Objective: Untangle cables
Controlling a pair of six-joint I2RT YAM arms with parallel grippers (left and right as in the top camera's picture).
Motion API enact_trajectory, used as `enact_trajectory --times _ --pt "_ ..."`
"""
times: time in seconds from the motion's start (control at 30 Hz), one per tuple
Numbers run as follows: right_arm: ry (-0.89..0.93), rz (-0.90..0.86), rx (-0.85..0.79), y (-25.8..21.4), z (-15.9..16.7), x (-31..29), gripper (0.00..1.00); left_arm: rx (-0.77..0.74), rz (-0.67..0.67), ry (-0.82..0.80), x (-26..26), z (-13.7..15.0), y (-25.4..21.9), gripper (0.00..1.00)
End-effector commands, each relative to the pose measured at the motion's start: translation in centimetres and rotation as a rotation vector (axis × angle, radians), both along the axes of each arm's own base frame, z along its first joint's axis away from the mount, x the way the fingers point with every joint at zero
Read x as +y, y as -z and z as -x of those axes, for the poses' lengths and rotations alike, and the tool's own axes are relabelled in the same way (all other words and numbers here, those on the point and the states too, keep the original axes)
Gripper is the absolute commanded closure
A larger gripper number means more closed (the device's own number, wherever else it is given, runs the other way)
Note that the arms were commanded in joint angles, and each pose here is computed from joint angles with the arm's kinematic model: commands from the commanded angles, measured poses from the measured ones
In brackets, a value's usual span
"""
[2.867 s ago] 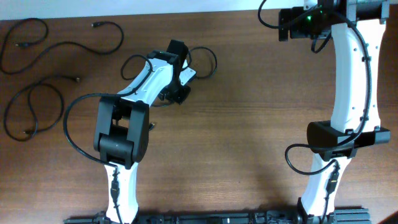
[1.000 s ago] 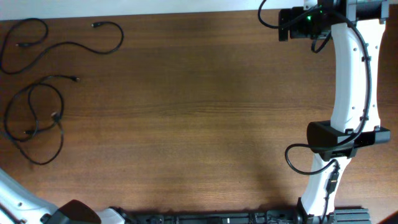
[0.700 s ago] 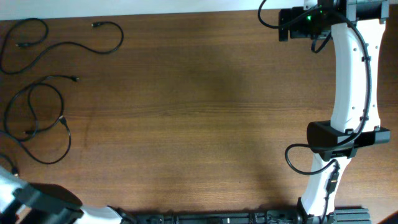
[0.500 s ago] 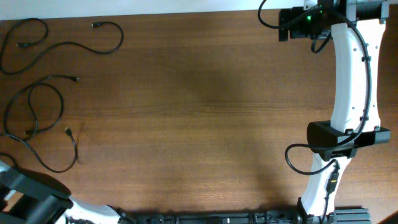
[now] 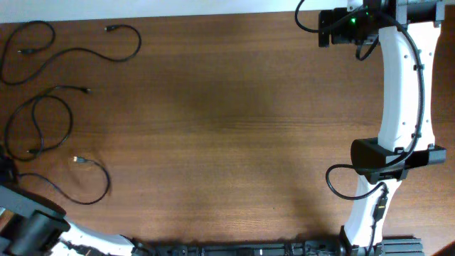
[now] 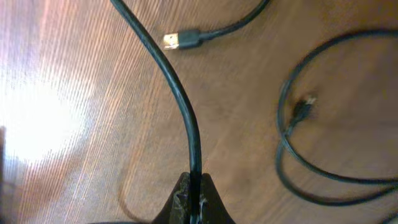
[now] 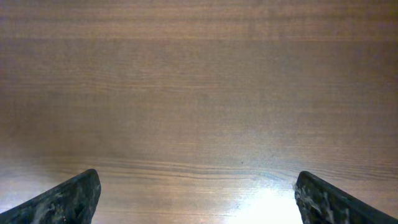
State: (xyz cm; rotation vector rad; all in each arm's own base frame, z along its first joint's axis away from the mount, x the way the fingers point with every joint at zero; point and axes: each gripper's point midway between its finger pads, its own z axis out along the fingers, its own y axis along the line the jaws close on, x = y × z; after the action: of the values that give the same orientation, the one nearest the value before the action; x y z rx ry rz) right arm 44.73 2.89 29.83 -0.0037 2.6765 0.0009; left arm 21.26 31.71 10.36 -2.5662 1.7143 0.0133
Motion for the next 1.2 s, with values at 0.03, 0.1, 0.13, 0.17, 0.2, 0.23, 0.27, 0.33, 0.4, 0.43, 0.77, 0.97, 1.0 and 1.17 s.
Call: enact_trajectory --times 0.03,0.1,0.13,0.17,0.2,0.23,0.27,0.33,0.4,0.43,0.77,0.97,1.0,1.17 --pt "-0.007 0.003 0.011 0.3 0.0 0.0 0.03 -0.062 0.148 0.05 -2.3 -0.8 3.9 0.99" --pt "-0.007 0.003 0.011 0.3 0.0 0.0 0.03 -0.045 0.173 0.046 -3.0 -0.3 4.9 0.99" --pt "-0.007 0.002 0.011 0.3 0.0 0.0 0.03 -0.042 0.177 0.045 -3.1 -0.1 5.5 0.98" --pt "-0.007 0.003 0.011 0.3 0.0 0.0 0.03 -0.044 0.175 0.043 -3.2 0.0 6.0 0.97" --pt "-0.007 0.002 0.011 0.3 0.0 0.0 0.02 -0.044 0.174 0.042 -3.2 0.0 6.2 0.97" --pt "-0.007 0.002 0.011 0.3 0.0 0.0 0.02 -0.046 0.172 0.041 -3.2 0.0 6.5 0.96" --pt "-0.007 0.003 0.011 0.3 0.0 0.0 0.02 -0.047 0.17 0.041 -3.1 0.0 6.6 0.96" --pt "-0.007 0.002 0.011 0.3 0.0 0.0 0.02 -0.06 0.15 0.042 -2.7 -0.3 6.6 0.96" --pt "-0.007 0.003 0.011 0.3 0.0 0.0 0.02 -0.096 0.113 0.041 -1.6 -1.0 6.6 0.92" --pt "-0.007 0.002 0.011 0.3 0.0 0.0 0.02 -0.114 0.106 0.034 -1.2 -1.1 6.6 0.91" --pt "-0.007 0.002 0.011 0.3 0.0 0.0 0.03 -0.097 0.147 0.016 -1.7 0.5 7.0 0.69" --pt "-0.007 0.003 0.011 0.3 0.0 0.0 0.03 -0.486 0.121 0.379 -1.9 -6.1 4.4 0.66" --pt "-0.007 0.003 0.011 0.3 0.0 0.0 0.03 -0.513 0.111 0.405 -1.9 -6.5 3.8 0.66" --pt "-0.007 0.003 0.011 0.3 0.0 0.0 0.03 -0.549 0.01 0.452 -1.7 -7.1 -0.3 0.55"
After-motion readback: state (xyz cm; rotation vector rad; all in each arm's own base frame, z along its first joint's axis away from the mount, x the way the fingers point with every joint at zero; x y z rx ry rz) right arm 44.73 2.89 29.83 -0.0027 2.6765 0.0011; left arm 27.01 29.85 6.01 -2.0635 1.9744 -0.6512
